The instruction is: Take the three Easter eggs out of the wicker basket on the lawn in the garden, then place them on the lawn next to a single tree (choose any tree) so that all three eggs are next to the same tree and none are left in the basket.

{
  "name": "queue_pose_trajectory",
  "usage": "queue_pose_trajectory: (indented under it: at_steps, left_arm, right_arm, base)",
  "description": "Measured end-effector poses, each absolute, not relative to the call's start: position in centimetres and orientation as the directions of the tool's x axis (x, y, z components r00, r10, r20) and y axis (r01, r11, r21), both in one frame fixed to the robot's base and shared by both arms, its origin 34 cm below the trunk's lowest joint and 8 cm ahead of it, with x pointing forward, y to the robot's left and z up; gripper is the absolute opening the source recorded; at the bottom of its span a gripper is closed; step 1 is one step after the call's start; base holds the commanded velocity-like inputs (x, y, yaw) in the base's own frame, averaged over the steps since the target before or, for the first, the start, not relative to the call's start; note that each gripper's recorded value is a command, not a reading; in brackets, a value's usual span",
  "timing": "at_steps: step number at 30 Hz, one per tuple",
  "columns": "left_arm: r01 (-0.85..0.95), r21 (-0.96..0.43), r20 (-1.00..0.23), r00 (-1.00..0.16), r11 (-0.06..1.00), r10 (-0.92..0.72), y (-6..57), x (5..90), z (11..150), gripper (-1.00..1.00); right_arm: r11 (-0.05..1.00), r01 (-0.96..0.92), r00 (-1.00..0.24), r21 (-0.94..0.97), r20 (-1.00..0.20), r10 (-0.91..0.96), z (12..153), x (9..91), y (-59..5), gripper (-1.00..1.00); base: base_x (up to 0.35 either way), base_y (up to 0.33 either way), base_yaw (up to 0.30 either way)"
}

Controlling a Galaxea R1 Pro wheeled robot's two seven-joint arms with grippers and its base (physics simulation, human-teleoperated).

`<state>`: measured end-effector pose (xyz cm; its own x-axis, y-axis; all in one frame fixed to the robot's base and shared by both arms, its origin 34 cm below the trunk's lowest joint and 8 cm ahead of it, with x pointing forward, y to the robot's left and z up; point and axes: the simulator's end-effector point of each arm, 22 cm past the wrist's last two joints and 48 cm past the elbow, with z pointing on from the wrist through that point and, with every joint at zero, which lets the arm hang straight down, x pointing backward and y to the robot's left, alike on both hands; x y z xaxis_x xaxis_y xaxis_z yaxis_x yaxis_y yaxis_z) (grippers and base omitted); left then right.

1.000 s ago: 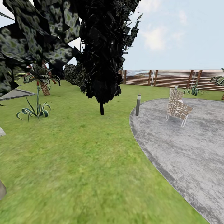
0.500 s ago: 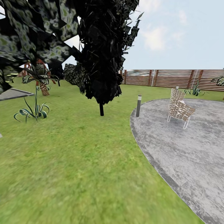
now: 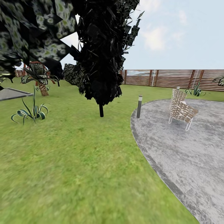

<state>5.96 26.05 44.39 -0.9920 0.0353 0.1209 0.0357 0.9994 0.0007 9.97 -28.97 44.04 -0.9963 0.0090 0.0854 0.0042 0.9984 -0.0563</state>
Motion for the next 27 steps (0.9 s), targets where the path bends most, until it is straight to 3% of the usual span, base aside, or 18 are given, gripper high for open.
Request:
queue_pose_trajectory:
  at_steps: [27]
  left_arm:
    - [0.036,0.0,0.121,-0.992,0.999,0.035,26.01,5.97,44.39,1.0]
  right_arm:
    - [0.998,0.006,-0.996,-0.056,0.085,0.01,44.04,9.97,-28.97,1.0]
  base:
    - [0.22,0.0,0.0]
